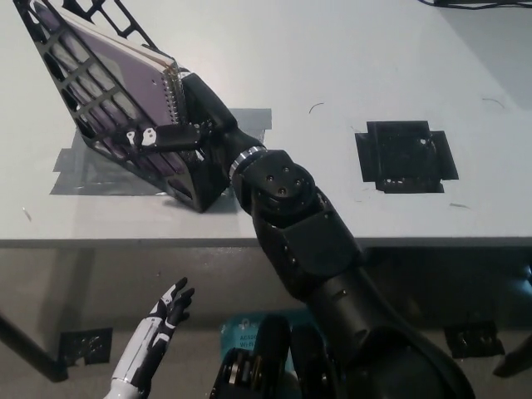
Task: A shelf with a book inside it is placed on the center of the desk infront of the robot. The robot uses its right hand to grab the book, take it out and hand it to a person.
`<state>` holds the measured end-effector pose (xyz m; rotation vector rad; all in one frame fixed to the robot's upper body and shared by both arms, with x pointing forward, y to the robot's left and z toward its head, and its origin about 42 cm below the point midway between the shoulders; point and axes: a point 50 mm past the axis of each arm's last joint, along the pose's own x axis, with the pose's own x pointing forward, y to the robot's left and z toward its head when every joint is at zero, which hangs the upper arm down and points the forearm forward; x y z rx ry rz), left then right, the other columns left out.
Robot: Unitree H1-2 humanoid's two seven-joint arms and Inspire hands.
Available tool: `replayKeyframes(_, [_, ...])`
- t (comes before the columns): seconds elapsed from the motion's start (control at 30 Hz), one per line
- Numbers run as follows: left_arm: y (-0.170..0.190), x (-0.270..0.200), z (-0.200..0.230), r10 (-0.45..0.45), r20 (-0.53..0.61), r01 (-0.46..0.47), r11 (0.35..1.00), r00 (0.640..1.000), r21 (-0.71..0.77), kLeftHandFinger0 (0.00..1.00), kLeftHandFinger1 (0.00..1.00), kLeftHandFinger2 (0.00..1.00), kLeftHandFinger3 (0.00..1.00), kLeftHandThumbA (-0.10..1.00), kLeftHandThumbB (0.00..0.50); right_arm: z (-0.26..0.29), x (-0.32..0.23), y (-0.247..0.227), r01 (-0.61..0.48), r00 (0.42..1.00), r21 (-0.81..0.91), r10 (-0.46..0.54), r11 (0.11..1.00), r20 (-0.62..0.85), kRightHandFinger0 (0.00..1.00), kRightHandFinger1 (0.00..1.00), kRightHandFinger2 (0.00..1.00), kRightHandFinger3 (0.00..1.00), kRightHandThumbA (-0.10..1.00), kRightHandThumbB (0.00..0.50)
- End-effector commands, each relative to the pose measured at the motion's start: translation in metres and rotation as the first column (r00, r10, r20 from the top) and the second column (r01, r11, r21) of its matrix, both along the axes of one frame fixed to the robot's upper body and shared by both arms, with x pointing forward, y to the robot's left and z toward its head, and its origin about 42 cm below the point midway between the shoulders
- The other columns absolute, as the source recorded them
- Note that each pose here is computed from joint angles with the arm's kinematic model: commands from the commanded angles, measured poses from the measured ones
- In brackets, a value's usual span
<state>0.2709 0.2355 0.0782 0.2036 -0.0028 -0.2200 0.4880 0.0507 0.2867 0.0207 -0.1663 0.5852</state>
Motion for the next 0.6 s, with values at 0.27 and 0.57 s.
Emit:
replayKeyframes(0.27, [0.0001, 0.0074, 0.0156, -0.025, 0.072, 0.024, 1.000, 0.997, 0.008, 1.00, 1.00, 1.00, 1.00, 0.94, 0.252, 0.0427, -0.0015, 0.0228, -0.040, 0.994, 0.070, 0.033, 0.997, 0.102, 1.00, 1.00, 1.00, 1.00, 1.00, 0.377])
replayKeyframes(0.57, [-0.0007, 0.0108, 0.0185, -0.025, 0.080, 0.024, 0.999, 0.996, 0.023, 1.00, 1.00, 1.00, 1.00, 0.95, 0.256, 0.0416, 0.0065, 0.0220, -0.027, 0.995, 0.028, 0.024, 0.999, 0.095, 0.80, 0.90, 1.00, 1.00, 1.00, 0.250])
